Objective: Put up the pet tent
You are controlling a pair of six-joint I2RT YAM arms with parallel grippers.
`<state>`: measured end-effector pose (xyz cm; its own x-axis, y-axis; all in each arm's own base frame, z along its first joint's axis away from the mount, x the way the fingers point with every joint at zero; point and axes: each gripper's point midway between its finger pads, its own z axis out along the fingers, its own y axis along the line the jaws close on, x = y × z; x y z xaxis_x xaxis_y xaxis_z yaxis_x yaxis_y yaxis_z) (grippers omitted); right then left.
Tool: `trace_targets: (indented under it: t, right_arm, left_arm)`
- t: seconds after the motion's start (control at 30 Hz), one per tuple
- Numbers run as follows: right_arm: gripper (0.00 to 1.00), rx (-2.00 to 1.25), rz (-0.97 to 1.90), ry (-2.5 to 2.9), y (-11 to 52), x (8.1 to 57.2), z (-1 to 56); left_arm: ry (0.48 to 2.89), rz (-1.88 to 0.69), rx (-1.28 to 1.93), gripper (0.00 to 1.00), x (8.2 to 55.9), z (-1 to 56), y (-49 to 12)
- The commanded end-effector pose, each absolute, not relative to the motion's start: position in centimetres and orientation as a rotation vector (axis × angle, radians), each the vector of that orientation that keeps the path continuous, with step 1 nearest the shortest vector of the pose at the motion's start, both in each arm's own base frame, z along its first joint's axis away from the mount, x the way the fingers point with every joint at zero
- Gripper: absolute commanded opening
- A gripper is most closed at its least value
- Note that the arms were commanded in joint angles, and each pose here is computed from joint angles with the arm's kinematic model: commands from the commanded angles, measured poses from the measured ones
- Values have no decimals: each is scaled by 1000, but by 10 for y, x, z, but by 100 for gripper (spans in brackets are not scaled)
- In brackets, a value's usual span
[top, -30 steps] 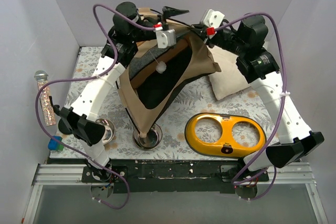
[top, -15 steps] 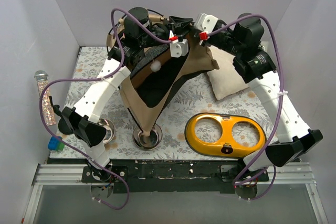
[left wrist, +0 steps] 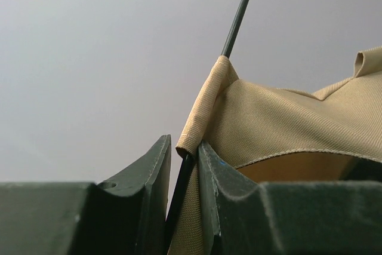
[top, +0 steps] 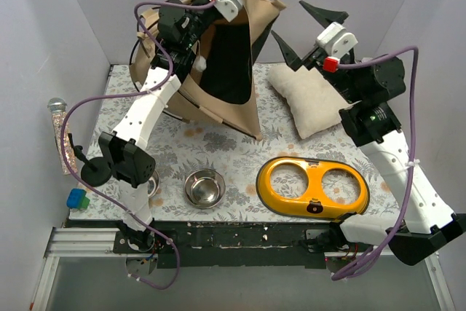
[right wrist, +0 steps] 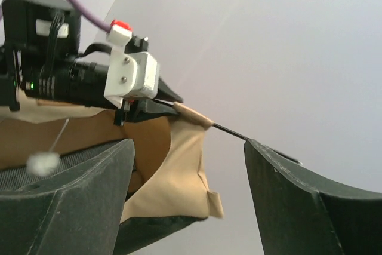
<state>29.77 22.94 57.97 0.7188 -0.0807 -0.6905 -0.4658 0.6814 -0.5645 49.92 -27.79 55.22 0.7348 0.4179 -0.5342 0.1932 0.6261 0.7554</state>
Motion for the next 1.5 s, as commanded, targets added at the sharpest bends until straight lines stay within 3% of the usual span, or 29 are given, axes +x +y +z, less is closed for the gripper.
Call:
trace_targets:
  t: [0.0, 0.2, 0.33, 0.53, 0.83, 1.07, 1.47]
  right_arm:
    - [82, -657, 218, 725, 209, 296, 605]
    - [83, -552, 285, 890, 203, 322, 582]
    - [85, -505, 369, 936, 201, 332, 590]
    - [84, -551, 452, 909, 203, 323, 606]
    - [83, -714, 496, 1010, 222, 323, 563]
    - [80, -937, 556, 1001, 251, 326, 522]
    - [76, -1128, 622, 986, 264, 308, 488]
  left_arm:
    - [663, 60, 574, 0, 468, 641, -235]
    - [530, -200, 403, 0, 420, 694, -211]
    - [578, -374, 332, 0, 407, 699, -208]
    - [700, -452, 446, 0, 388, 600, -211]
    - [863, -539, 732, 0, 339, 485, -213]
    - [902, -566, 888, 0, 316, 454, -213]
    - [952, -554, 949, 0, 326, 443, -193]
